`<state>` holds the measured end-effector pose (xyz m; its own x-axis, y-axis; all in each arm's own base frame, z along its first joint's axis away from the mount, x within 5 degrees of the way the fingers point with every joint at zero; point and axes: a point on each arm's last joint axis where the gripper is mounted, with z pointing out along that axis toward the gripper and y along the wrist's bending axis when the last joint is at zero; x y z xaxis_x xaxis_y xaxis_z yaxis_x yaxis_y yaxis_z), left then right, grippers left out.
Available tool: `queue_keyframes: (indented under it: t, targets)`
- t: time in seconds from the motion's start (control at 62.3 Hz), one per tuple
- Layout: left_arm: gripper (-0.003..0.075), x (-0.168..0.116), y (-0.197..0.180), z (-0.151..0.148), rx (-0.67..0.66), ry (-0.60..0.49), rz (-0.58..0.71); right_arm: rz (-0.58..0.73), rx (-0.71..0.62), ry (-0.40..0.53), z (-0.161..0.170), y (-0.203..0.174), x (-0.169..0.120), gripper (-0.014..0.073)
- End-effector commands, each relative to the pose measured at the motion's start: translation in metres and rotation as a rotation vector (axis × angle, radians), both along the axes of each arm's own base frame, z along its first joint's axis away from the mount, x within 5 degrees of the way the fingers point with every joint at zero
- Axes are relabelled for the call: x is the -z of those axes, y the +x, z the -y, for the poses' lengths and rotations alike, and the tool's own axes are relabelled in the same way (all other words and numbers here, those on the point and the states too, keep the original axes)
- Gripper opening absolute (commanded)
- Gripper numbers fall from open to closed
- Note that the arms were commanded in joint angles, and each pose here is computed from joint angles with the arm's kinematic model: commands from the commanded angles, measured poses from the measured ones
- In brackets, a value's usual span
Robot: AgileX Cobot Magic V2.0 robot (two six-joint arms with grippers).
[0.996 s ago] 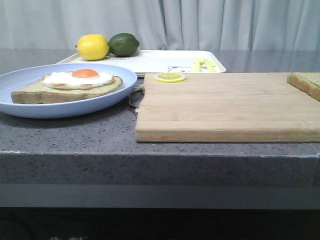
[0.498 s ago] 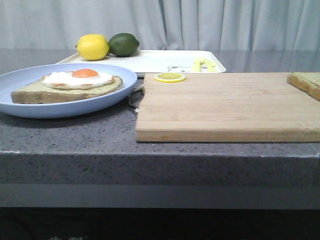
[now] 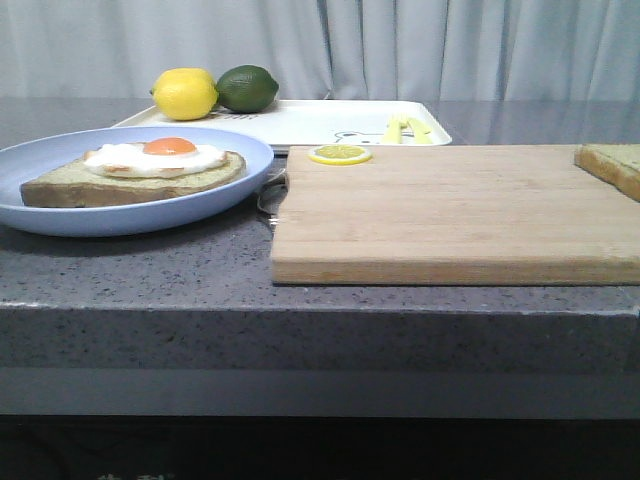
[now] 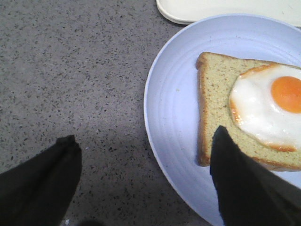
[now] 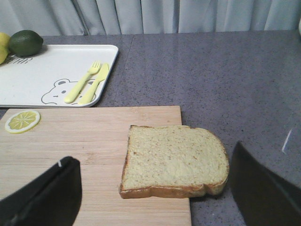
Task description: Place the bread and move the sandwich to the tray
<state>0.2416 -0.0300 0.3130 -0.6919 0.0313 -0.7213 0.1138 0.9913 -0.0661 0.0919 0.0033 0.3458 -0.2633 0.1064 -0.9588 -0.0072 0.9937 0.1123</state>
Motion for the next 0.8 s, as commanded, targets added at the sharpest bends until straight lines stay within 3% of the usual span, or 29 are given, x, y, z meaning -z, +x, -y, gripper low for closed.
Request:
queue_keyframes:
  t: [0.0, 0.321, 0.562, 0.787]
  targets:
    - [0.0545, -0.02, 0.003, 0.003, 0.005, -0.019, 0.103, 0.089, 0.008, -0.014, 0.001, 0.002, -0.015, 0.0641]
    - [0.0545, -0.019, 0.003, 0.003, 0.005, -0.019, 0.101, 0.025, 0.007, -0.015, 0.001, 0.009, -0.01, 0.0641]
    - [0.0545, -0.02, 0.003, 0.003, 0.005, -0.017, 0.105, -0.21, 0.13, 0.058, 0.021, 0.083, 0.002, 0.0641]
    - [0.0545, -0.02, 0.003, 0.003, 0.006, -0.016, 0.106, -0.299, 0.283, 0.148, 0.064, 0.137, -0.006, 0.0641]
